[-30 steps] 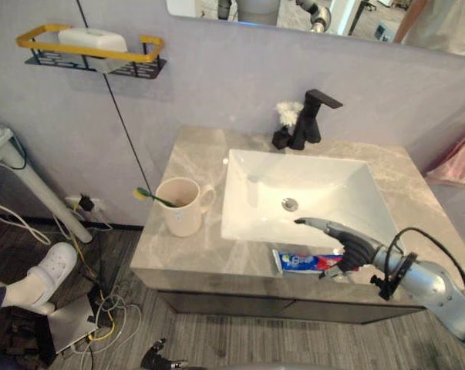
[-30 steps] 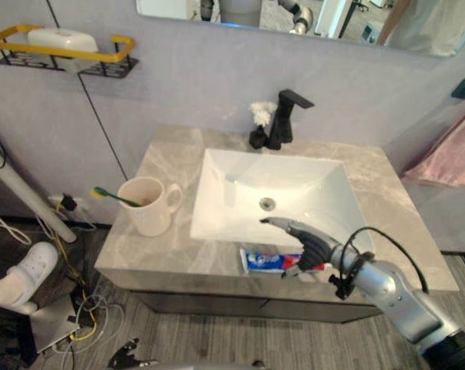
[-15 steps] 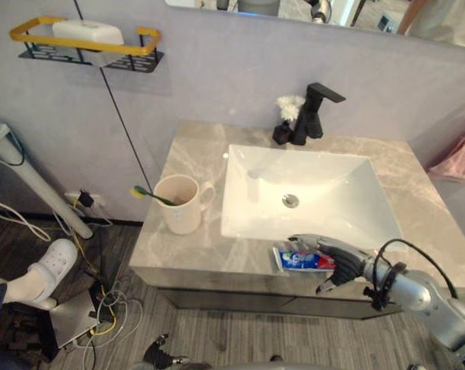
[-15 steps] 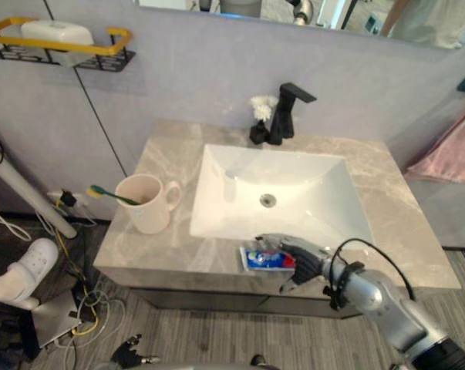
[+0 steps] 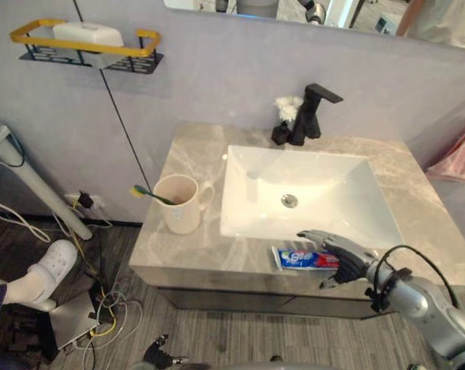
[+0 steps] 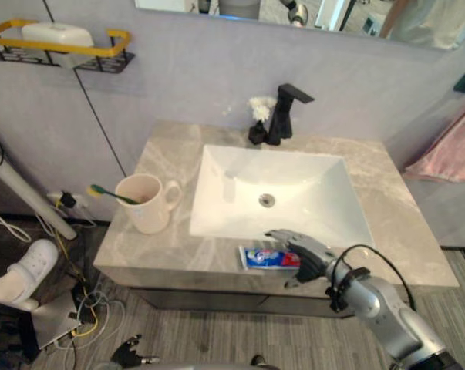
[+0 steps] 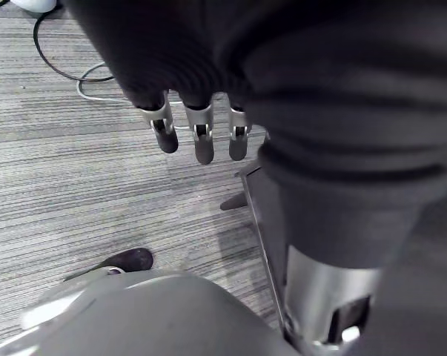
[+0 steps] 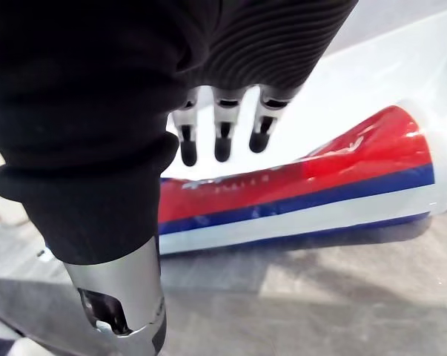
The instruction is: Organize washtable
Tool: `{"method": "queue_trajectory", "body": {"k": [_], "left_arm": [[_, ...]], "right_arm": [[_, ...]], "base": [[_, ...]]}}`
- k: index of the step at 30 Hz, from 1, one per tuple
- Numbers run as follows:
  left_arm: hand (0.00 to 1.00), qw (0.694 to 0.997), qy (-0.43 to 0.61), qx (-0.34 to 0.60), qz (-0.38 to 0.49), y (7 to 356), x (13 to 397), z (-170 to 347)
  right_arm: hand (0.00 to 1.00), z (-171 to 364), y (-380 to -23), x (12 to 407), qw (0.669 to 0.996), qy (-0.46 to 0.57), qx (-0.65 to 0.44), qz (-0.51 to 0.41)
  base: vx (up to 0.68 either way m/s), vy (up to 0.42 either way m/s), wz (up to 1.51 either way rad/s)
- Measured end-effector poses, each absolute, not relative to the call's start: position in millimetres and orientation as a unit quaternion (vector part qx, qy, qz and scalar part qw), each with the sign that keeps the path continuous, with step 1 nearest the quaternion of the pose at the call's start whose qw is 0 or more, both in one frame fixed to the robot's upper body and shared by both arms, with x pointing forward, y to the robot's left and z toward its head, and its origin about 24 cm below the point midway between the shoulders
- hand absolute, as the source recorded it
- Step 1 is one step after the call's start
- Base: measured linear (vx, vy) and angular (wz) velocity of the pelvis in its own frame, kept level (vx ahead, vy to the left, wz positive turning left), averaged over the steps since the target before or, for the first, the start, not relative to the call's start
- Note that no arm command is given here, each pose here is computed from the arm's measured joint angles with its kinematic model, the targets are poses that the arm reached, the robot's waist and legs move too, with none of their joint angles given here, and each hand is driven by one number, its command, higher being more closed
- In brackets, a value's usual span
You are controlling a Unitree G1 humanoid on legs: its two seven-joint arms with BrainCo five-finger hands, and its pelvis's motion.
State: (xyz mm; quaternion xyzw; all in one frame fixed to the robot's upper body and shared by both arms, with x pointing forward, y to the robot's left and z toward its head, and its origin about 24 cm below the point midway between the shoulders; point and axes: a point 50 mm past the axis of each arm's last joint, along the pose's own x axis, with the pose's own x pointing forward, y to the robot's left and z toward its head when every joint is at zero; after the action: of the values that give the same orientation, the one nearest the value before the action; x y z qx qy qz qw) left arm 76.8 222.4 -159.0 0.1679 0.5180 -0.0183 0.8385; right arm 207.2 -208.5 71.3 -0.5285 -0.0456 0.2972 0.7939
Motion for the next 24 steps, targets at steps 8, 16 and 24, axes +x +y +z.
{"method": "queue_trajectory", "body": {"k": [8,16,24], "left_arm": [[0.00,0.838,0.520,0.165,-0.018,221,76,-159],[0.00,0.835,0.525,0.164,-0.020,221,75,-160],[0.00,0.834,0.528,0.157,-0.027,218,73,-161]], "right_arm": [[0.00,81,-218,209,0.794,-0.053,-0.546,0.262],[0.00,77,-224,203,0.798,-0.038,-0.547,0.250],[1.00,67,-225,195,0.802,-0.016,-0.544,0.247]], "base": [[0.00,0.000,0.00],[0.00,0.000,0.00],[0.00,0.000,0.00]]}}
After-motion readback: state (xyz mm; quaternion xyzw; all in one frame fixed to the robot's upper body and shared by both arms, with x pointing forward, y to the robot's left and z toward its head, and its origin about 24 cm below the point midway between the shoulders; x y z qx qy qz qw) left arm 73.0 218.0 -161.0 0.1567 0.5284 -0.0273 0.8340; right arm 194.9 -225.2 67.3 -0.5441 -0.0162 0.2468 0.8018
